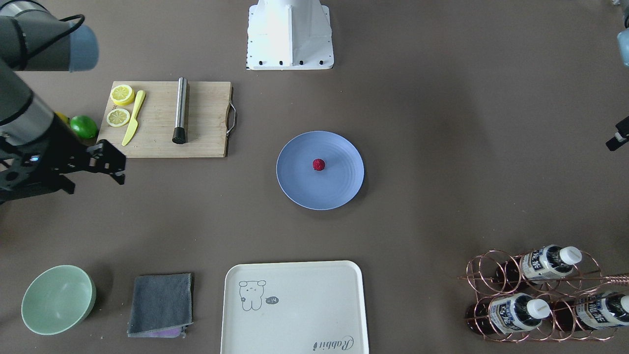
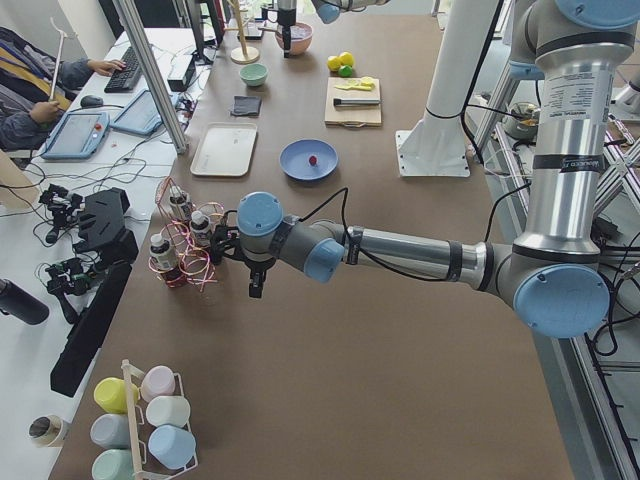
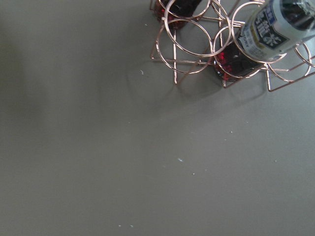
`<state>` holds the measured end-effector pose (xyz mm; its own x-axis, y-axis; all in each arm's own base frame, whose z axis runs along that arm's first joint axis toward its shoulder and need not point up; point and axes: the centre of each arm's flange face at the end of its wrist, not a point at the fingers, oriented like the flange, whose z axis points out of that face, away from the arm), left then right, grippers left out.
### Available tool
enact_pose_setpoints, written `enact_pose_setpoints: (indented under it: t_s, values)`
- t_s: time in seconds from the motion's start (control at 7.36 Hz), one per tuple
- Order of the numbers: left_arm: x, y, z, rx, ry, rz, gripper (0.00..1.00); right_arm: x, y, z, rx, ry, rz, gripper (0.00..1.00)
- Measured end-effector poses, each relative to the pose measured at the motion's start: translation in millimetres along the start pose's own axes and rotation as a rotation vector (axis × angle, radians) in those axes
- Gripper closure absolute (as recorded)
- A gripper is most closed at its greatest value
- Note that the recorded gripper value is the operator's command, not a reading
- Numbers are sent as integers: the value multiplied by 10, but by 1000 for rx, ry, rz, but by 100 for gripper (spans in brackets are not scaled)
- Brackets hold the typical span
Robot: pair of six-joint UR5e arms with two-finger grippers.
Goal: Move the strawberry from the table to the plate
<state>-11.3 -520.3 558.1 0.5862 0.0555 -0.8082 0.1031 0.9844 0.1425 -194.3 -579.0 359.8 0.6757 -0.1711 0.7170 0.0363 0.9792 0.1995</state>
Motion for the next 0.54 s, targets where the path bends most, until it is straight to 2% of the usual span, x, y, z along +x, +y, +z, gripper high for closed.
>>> enact_pose_setpoints:
  t_s: [0.27, 0.54]
  values:
    - [-364, -11, -306, -34, -33, 34, 3, 1376, 46, -414, -47, 48, -41, 0]
    - [-493, -37, -567, -62, -59, 23, 3, 2496, 114, -539, -101, 16, -43, 0]
